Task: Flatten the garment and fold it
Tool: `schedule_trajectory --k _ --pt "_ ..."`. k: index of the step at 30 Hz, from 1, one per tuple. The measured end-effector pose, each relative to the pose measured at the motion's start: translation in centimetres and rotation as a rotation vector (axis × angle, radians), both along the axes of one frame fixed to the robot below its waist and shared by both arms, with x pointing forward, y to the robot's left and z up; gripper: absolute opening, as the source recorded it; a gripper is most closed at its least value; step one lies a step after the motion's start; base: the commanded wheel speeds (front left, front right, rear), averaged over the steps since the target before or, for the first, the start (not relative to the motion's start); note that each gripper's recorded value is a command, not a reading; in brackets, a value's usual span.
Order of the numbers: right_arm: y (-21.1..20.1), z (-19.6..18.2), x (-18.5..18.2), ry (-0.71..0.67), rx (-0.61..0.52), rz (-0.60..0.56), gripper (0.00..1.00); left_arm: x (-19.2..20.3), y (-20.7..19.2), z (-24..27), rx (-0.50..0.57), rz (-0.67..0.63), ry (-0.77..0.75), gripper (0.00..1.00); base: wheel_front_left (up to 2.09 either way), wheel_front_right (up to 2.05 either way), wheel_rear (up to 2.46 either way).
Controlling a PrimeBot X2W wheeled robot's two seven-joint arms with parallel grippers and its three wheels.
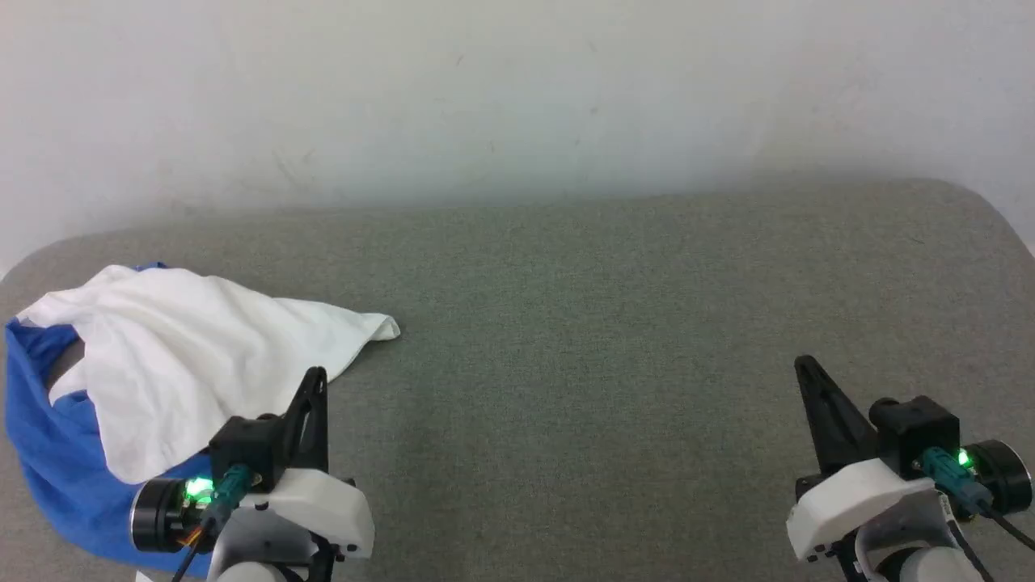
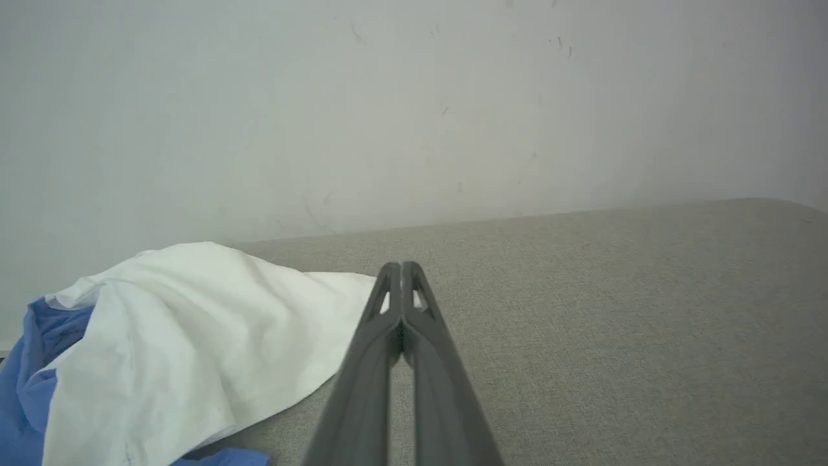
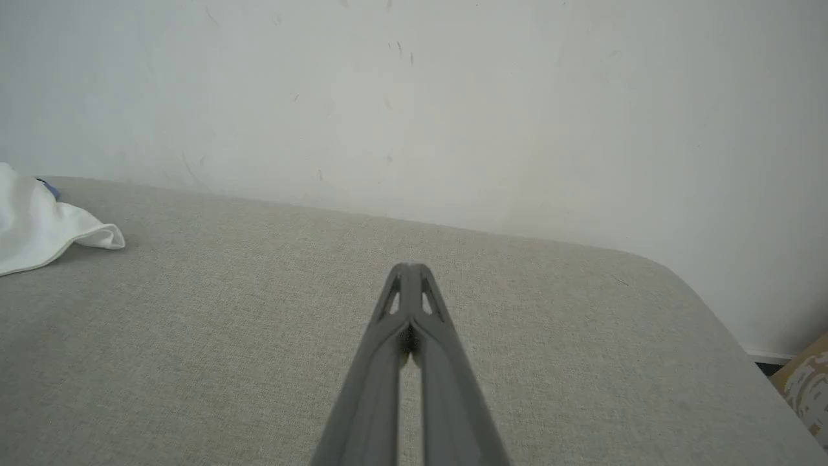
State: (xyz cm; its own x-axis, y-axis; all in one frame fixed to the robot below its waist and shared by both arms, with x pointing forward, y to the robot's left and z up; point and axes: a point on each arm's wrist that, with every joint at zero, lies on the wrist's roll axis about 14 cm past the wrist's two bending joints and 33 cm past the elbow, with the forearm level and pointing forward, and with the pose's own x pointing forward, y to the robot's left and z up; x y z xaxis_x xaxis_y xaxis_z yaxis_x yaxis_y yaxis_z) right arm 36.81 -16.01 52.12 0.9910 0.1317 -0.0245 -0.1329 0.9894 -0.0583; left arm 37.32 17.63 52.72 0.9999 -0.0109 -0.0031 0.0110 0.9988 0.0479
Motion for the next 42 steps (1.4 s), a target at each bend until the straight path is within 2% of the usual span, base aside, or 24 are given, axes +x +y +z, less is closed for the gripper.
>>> schedule_trajectory --k 37,38,42 --pt "0.0 0.0 0.0 0.0 0.0 0.0 0.0 0.0 0.0 0.0 0.0 0.0 0.0 0.0 0.0 0.0 0.0" --pt "0.0 -0.02 -0.01 0.0 -0.001 0.0 1.0 0.0 -0.01 -0.02 0.0 -0.001 0.001 1.0 0.0 0.0 0.0" --pt "-0.01 -0.07 -0.03 0.002 -0.001 0.0 1.0 0.0 -0.03 -0.06 0.0 -0.002 0.002 1.0 0.0 0.0 0.0"
